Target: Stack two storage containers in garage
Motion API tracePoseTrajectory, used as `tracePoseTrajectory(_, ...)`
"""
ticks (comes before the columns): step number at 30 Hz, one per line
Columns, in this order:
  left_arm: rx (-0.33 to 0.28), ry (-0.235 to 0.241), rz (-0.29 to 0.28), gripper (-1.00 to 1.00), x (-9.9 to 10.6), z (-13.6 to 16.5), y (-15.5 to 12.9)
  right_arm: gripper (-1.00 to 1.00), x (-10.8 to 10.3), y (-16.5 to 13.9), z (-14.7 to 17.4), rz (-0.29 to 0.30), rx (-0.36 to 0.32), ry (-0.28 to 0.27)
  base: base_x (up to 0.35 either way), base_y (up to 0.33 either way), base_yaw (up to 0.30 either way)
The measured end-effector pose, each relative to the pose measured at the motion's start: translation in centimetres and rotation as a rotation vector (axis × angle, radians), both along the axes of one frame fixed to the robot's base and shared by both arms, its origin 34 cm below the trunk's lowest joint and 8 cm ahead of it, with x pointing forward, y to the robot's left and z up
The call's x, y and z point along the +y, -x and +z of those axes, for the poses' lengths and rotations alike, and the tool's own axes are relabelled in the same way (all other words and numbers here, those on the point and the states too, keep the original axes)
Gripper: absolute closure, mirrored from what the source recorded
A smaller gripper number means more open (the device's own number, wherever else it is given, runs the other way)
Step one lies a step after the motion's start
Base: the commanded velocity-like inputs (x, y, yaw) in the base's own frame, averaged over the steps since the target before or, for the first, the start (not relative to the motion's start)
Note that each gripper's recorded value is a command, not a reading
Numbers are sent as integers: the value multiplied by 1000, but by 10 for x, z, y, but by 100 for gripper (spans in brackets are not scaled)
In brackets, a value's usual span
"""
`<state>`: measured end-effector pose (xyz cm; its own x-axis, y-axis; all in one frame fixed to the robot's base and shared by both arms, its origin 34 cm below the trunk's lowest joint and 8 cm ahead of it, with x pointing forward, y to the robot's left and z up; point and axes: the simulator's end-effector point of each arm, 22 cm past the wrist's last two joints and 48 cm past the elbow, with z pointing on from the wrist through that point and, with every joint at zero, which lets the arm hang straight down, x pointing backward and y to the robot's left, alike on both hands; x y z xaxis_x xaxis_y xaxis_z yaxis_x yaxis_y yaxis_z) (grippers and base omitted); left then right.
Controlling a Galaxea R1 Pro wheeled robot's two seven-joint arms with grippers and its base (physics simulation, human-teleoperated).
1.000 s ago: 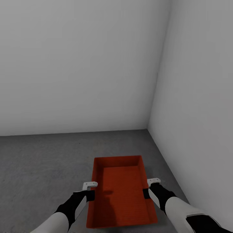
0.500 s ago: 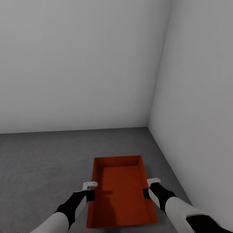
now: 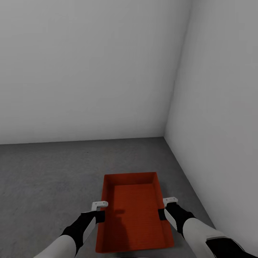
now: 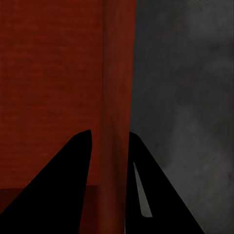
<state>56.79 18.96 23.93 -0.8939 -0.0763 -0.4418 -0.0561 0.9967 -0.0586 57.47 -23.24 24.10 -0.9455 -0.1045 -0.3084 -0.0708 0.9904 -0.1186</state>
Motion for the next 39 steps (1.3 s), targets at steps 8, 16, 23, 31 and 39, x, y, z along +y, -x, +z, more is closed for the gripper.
tracePoseTrajectory(8, 4, 0, 0, 100, 0, -2, 1, 100, 0, 1, -2, -1, 5, -1, 0, 0, 0)
tracePoseTrajectory(16, 24, 0, 0, 100, 0, -12, 7, 100, 0, 7, -13, 0, 24, 0, 0, 0, 0)
tracePoseTrajectory(23, 45, 0, 0, 100, 0, -23, 13, 100, 0, 13, -23, 0, 46, 0, 0, 0, 0)
tracePoseTrajectory(31, 49, 0, 0, 100, 0, -25, 14, 100, 0, 14, -25, 0, 49, 0, 0, 0, 0)
tracePoseTrajectory(39, 69, 0, 0, 100, 0, -35, 20, 100, 0, 20, -35, 0, 69, -1, 0, 0, 0)
